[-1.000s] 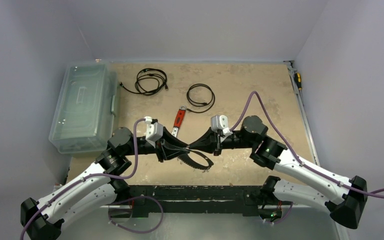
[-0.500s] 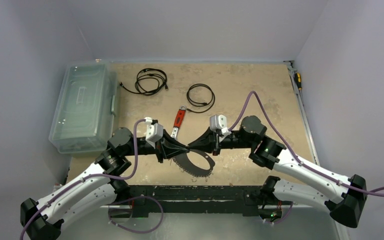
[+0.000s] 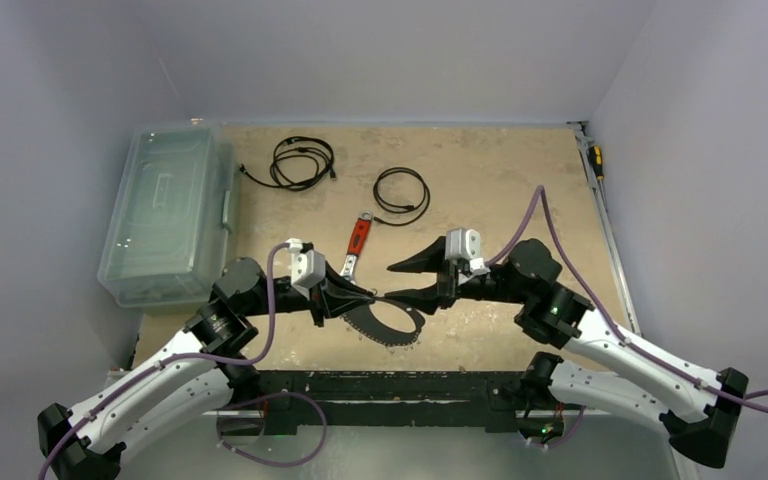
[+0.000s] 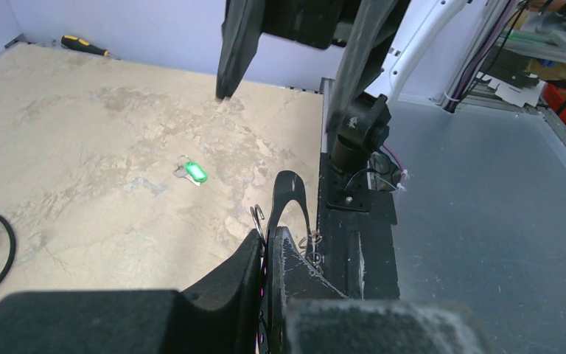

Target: Put the keys on the keyring

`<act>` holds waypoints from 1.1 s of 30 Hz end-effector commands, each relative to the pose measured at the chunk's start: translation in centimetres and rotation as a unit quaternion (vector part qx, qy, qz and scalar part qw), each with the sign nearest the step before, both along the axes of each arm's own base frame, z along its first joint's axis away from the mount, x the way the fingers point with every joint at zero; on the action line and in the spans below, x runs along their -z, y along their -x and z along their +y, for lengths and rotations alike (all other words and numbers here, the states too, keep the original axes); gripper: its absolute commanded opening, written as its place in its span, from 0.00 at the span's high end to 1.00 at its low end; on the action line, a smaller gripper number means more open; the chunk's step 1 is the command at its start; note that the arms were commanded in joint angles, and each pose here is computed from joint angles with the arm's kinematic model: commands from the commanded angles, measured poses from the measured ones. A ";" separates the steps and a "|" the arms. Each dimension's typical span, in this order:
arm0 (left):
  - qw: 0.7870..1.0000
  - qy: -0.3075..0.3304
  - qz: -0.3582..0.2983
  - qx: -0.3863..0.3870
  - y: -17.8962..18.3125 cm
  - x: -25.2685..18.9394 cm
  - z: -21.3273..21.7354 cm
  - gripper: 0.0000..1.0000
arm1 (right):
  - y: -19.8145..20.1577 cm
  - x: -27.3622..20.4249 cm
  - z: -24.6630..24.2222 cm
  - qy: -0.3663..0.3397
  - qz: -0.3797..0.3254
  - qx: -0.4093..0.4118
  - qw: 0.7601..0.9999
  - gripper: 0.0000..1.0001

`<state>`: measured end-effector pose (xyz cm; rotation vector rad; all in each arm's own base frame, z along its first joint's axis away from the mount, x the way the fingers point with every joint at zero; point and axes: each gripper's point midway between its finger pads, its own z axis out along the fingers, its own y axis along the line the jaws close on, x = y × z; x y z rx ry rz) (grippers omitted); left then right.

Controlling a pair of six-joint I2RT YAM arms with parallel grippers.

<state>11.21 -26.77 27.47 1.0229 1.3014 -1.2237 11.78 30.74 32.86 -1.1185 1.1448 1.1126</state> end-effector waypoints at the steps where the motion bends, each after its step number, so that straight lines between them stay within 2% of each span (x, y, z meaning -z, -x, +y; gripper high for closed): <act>1: 0.999 0.017 -0.032 -0.017 -0.5 -2.0 0.2 1.00 | -0.2 -2.4 -0.9 -0.024 -0.018 0.024 0.999 0.50; 9: 0.999 0.012 -0.035 -0.033 -1.1 -2.0 0.4 1.00 | -1.7 -0.6 -0.2 0.002 0.004 0.050 0.999 0.51; 13: 0.998 0.015 -0.041 -0.034 -1.0 -2.2 0.5 1.00 | -1.5 0.2 0.7 0.019 0.010 0.025 0.999 0.59; 22: 0.997 0.014 -0.049 -0.053 -1.5 -2.4 0.9 1.00 | -1.1 0.5 1.7 0.036 0.008 -0.006 0.999 0.62; 33: 0.997 0.009 -0.048 -0.061 -1.9 -2.3 0.9 1.00 | -1.6 0.5 1.5 0.049 0.009 0.010 0.999 0.60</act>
